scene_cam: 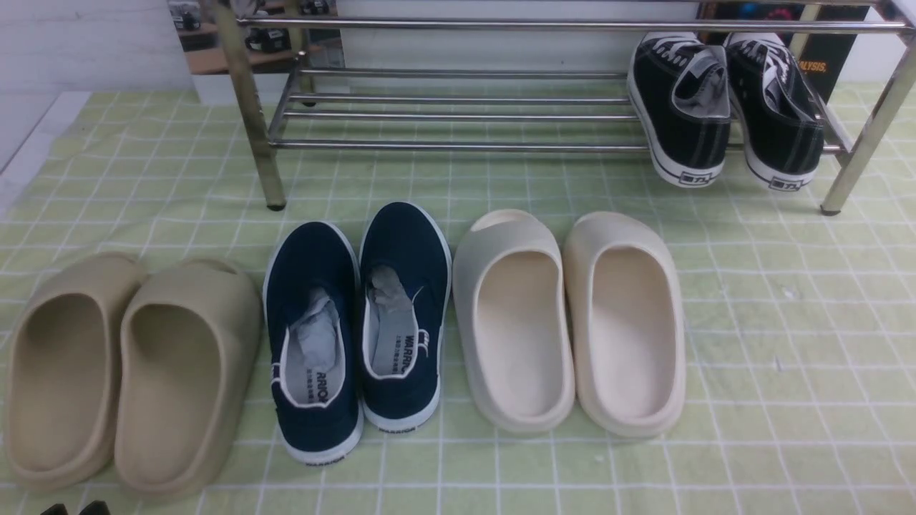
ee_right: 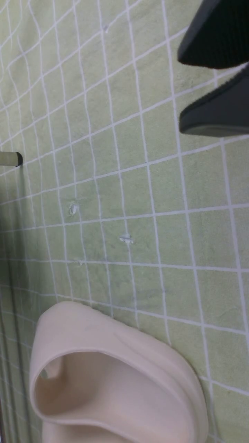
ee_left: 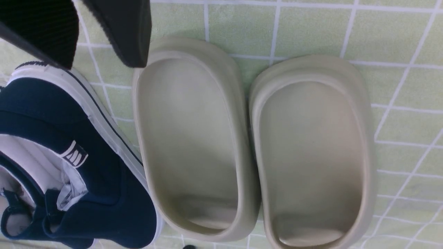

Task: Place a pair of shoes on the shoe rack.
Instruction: Use the left arm to grab the shoe closest to it

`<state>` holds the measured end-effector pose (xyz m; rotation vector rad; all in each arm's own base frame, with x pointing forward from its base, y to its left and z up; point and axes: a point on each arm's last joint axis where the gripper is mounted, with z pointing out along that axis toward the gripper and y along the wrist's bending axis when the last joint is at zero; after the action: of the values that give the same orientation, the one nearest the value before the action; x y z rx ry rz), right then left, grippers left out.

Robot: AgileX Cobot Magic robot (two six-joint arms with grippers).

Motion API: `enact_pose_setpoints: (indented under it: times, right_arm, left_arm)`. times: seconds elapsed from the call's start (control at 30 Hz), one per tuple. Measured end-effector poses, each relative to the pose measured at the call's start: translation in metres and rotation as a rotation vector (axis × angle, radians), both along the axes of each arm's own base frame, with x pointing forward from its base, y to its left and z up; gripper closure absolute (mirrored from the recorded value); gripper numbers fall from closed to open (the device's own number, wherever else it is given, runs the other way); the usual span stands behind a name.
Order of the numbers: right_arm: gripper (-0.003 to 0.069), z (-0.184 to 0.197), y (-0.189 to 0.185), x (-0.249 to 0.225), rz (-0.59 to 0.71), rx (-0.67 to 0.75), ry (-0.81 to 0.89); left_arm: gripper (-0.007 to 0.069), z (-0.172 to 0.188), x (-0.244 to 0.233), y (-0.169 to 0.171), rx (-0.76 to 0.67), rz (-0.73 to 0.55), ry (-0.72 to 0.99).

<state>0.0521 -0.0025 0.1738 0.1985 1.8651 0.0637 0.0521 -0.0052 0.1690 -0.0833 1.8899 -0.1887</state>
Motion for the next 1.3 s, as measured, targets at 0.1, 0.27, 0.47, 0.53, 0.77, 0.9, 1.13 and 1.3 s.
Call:
enact_pose_setpoints:
  times: [0.1,0.27,0.47,0.53,0.77,0.9,1.13,1.3]
  right_arm:
    - [0.0419,0.0,0.0,0.0,0.0,0.0,0.0]
    - [0.0419,0.0,0.0,0.0,0.0,0.0,0.0]
    - [0.0419,0.0,0.0,0.0,0.0,0.0,0.0]
    - [0.0419,0.0,0.0,0.0,0.0,0.0,0.0]
    - [0.0419,0.0,0.0,0.0,0.0,0.0,0.0]
    - [0.0419,0.0,0.0,0.0,0.0,0.0,0.0]
    - [0.0419,0.0,0.0,0.0,0.0,0.0,0.0]
    - [0.0419,0.0,0.0,0.0,0.0,0.0,0.0]
  left_arm:
    - [0.0386,0.001,0.0,0.0,-0.001,0.0,-0.008]
    - [0.0386,0.009,0.003,0.0,-0.009,0.002,-0.107]
    - [0.0386,0.025,0.005,0.0,-0.025,0.006,-0.284]
    - [0.0386,0.031,0.005,0.0,-0.027,0.007,-0.35]
    - [0.0386,0.055,0.001,0.001,-0.041,0.011,-0.609]
    - [0.0386,0.066,-0.003,0.002,-0.085,0.013,-0.736]
    - [0.0386,0.082,-0.013,0.004,-0.32,-0.01,-0.924]
    - [0.0386,0.089,-0.018,0.006,-0.452,-0.021,-1.008]
